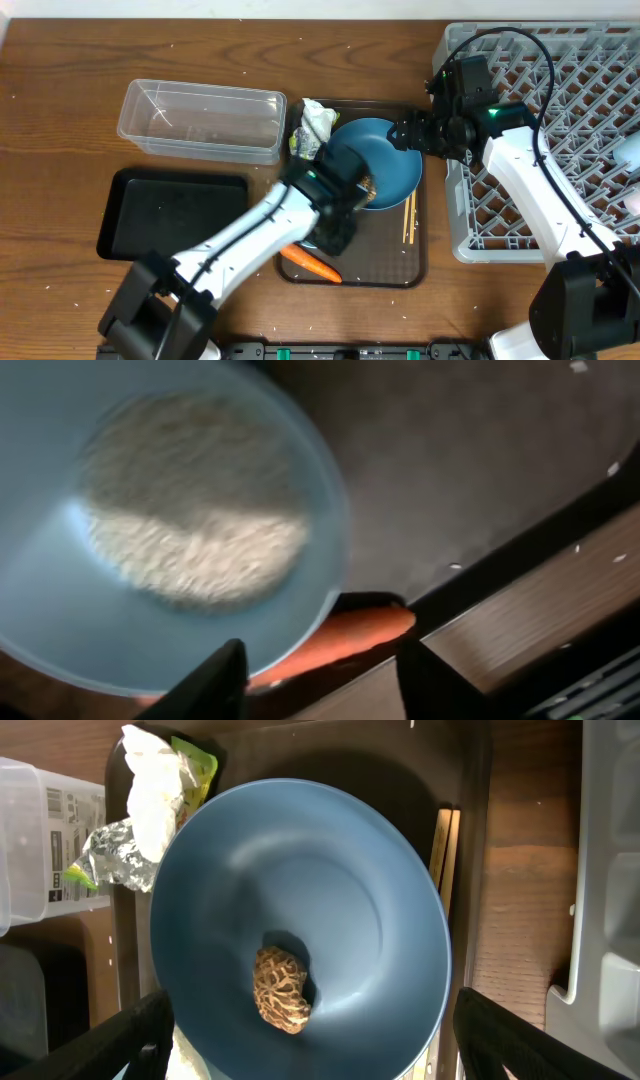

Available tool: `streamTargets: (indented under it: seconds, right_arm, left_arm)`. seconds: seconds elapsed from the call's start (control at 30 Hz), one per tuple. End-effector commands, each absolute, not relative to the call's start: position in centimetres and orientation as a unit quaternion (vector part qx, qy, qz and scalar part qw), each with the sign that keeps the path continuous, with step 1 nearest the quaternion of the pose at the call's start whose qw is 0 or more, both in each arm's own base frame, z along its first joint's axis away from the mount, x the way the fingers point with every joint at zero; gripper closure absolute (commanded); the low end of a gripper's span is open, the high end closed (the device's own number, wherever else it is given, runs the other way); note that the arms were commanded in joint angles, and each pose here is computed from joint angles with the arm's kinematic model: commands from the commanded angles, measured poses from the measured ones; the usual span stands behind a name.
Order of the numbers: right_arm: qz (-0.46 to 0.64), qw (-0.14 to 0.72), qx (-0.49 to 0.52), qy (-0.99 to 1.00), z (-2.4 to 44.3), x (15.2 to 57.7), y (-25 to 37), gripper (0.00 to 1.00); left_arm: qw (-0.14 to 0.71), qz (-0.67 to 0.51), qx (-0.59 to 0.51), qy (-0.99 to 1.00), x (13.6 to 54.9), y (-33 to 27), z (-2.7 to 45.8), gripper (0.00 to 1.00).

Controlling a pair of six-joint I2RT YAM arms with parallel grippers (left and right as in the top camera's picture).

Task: Sort waste into correct bins and load items into the dishwasher rack
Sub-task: 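Move the left gripper over the rice bowl, right gripper over the plate, then lower the left gripper onto the light-blue rice bowl rim and grasp it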

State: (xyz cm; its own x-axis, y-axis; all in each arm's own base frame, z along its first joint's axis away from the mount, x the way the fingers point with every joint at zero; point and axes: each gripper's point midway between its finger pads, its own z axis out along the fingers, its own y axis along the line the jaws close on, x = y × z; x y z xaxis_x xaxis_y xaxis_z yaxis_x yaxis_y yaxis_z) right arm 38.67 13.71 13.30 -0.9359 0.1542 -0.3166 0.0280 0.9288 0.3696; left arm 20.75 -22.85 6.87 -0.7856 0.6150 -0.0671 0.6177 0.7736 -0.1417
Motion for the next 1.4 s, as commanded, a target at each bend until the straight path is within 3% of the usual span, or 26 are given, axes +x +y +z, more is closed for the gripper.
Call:
streamTargets:
  seconds: [0.0, 0.27, 0.43, 0.5, 0.57, 0.67, 0.97, 1.17, 1.37]
  right_arm:
    - [0.186, 0.174, 0.036, 0.966, 13.4, 38.6, 14.1, 0.18]
    - [0.186, 0.173, 0.036, 0.966, 13.4, 38.6, 14.1, 0.18]
    - [0.191, 0.170, 0.035, 0.966, 13.4, 38.4, 14.2, 0.11]
    - [0.190, 0.170, 0.035, 0.966, 13.4, 38.5, 14.2, 0.04]
    - [0.190, 0.170, 0.035, 0.966, 13.4, 38.5, 14.2, 0.01]
    - [0.190, 0.170, 0.035, 0.966, 13.4, 38.5, 14.2, 0.01]
    - [0.191, 0.172, 0.035, 0.966, 13.4, 38.5, 14.2, 0.01]
    - [0.195, 0.186, 0.032, 0.963, 13.8, 39.2, 14.4, 0.01]
    - [0.197, 0.193, 0.032, 0.961, 13.9, 39.5, 14.5, 0.01]
  left_arm:
    - [0.038, -0.038, 0.359, 0.932, 21.4, -22.9, 6.6, 0.47]
    - [0.055, -0.047, 0.364, 0.928, 22.5, -24.5, 5.4, 0.47]
    - [0.047, -0.029, 0.360, 0.931, 22.6, -23.7, 6.7, 0.47]
    - [0.061, -0.004, 0.350, 0.935, 23.7, -22.7, 8.3, 0.47]
    - [0.092, 0.024, 0.322, 0.942, 25.6, -21.5, 10.1, 0.47]
    - [0.141, 0.051, 0.279, 0.948, 28.9, -19.3, 12.9, 0.36]
    - [0.196, 0.003, 0.036, 0.980, 35.8, -9.1, 18.7, 0.33]
    - [0.157, -0.073, -0.018, 0.985, 35.4, -6.5, 18.4, 0.33]
    - [0.092, -0.101, 0.074, 0.988, 31.7, -9.9, 17.0, 0.33]
